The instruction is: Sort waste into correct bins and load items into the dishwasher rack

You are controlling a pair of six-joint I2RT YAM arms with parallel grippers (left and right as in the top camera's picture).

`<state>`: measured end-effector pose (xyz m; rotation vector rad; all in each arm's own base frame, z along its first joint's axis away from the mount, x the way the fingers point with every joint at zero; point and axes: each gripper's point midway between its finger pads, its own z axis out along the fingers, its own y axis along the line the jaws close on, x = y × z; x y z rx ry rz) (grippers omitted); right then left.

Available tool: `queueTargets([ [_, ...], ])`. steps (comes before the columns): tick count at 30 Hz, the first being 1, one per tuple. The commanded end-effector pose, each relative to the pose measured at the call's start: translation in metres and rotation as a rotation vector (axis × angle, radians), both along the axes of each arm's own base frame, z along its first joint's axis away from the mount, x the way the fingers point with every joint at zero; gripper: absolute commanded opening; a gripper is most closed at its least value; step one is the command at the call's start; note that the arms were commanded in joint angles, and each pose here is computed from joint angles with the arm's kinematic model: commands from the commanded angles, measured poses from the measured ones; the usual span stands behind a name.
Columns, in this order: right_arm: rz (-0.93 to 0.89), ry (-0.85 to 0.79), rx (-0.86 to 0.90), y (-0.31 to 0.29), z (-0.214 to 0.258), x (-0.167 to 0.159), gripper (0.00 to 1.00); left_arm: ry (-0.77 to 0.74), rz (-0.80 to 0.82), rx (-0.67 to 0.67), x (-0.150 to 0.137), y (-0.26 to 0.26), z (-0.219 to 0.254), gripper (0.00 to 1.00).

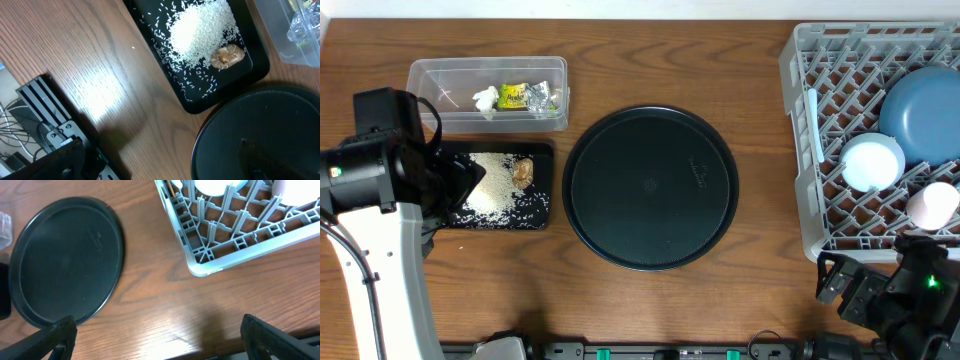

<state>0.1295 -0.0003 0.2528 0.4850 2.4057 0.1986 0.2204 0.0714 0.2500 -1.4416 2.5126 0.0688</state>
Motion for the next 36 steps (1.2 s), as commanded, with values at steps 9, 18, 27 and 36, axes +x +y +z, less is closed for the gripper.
queueTargets([
  [9,0.036,-0.244,-0.058,0.002,0.021,-0.006,0.99,0.005,0.015,0.013,-0.002,0.003,0.000,0.98],
  [18,0.203,-0.582,-0.001,0.032,0.010,0.031,0.99,0.005,0.015,0.013,-0.002,0.003,0.000,0.98],
  [27,0.248,-0.690,-0.046,0.036,-0.025,0.060,0.99,0.005,0.015,0.013,-0.002,0.003,0.000,0.98],
  [36,0.300,-0.901,-0.188,0.037,-0.038,0.101,0.99,0.005,0.015,0.013,-0.002,0.003,0.000,0.98],
])
